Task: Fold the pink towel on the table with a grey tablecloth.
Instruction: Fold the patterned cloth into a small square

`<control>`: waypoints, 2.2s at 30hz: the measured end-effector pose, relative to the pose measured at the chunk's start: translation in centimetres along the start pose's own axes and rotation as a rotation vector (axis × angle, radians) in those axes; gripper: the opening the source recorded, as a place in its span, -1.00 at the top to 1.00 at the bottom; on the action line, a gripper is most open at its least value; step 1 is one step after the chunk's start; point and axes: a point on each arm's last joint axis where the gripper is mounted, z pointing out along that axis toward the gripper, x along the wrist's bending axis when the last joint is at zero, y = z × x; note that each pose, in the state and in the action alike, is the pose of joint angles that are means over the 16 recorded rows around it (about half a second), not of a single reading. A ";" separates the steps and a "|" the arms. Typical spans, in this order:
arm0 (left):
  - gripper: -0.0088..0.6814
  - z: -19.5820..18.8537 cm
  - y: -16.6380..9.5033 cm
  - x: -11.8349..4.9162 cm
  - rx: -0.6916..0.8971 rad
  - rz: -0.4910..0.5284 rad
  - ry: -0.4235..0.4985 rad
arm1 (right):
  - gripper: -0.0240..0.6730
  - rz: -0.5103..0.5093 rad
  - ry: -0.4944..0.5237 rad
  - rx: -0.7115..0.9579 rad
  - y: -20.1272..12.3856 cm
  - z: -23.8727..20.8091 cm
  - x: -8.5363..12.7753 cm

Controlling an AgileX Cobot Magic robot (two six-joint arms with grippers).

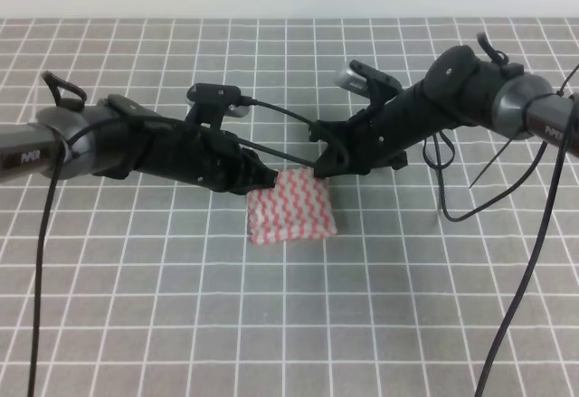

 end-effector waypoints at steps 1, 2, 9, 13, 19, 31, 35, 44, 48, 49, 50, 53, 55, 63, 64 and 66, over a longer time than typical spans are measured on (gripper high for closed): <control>0.99 0.0 0.0 0.0 -0.001 0.000 0.000 | 0.97 0.001 0.002 0.000 0.1 -0.1 0.0; 0.99 -0.1 0.1 0.0 -0.002 0.001 0.000 | 0.97 0.001 0.004 0.000 0.1 -0.2 0.1; 0.98 -1.1 0.9 -0.4 -0.029 0.015 0.000 | 0.97 -0.029 0.009 0.006 0.4 -1.5 0.8; 0.98 -2.5 1.8 -0.8 -0.064 0.028 0.005 | 0.97 -0.061 0.000 0.021 0.5 -2.3 1.3; 0.98 -5.7 3.2 -1.7 -0.140 0.058 0.033 | 0.97 -0.112 -0.032 0.042 0.4 -3.4 1.8; 0.98 -15.1 2.2 -4.7 -0.322 0.097 0.199 | 0.97 -0.230 -0.103 -0.007 0.7 -8.4 4.3; 0.99 -18.8 0.3 -6.1 -0.397 0.099 0.266 | 0.97 -0.269 -0.119 -0.044 0.6 -11.0 5.7; 0.99 -26.1 -6.2 -9.4 -0.581 0.102 0.365 | 0.97 -0.325 -0.139 -0.120 -1.3 -16.7 8.2; 0.99 -28.2 -9.6 -10.6 -0.650 0.112 0.373 | 0.97 -0.339 -0.146 -0.168 -3.1 -19.3 9.0; 0.98 -28.6 -10.5 -10.9 -0.668 0.116 0.375 | 0.97 -0.342 -0.149 -0.180 -3.7 -19.9 9.1; 0.98 -29.0 -11.3 -11.1 -0.684 0.122 0.375 | 0.97 -0.345 -0.151 -0.195 -4.3 -20.6 9.2; 0.98 -29.8 -13.7 -11.7 -0.729 0.138 0.375 | 0.97 -0.355 -0.155 -0.242 -6.4 -22.7 9.6; 0.98 -30.2 -15.1 -12.1 -0.755 0.152 0.367 | 0.97 -0.361 -0.156 -0.275 -8.0 -24.1 9.7; 0.99 -30.8 -19.9 -13.1 -0.853 0.227 0.341 | 0.97 -0.391 -0.151 -0.414 -15.4 -28.8 9.6; 0.99 -30.8 -20.3 -13.1 -0.863 0.236 0.343 | 0.97 -0.395 -0.150 -0.432 -16.4 -29.2 9.4; 0.99 -30.6 -21.1 -13.1 -0.879 0.249 0.348 | 0.97 -0.404 -0.148 -0.470 -18.4 -30.0 9.0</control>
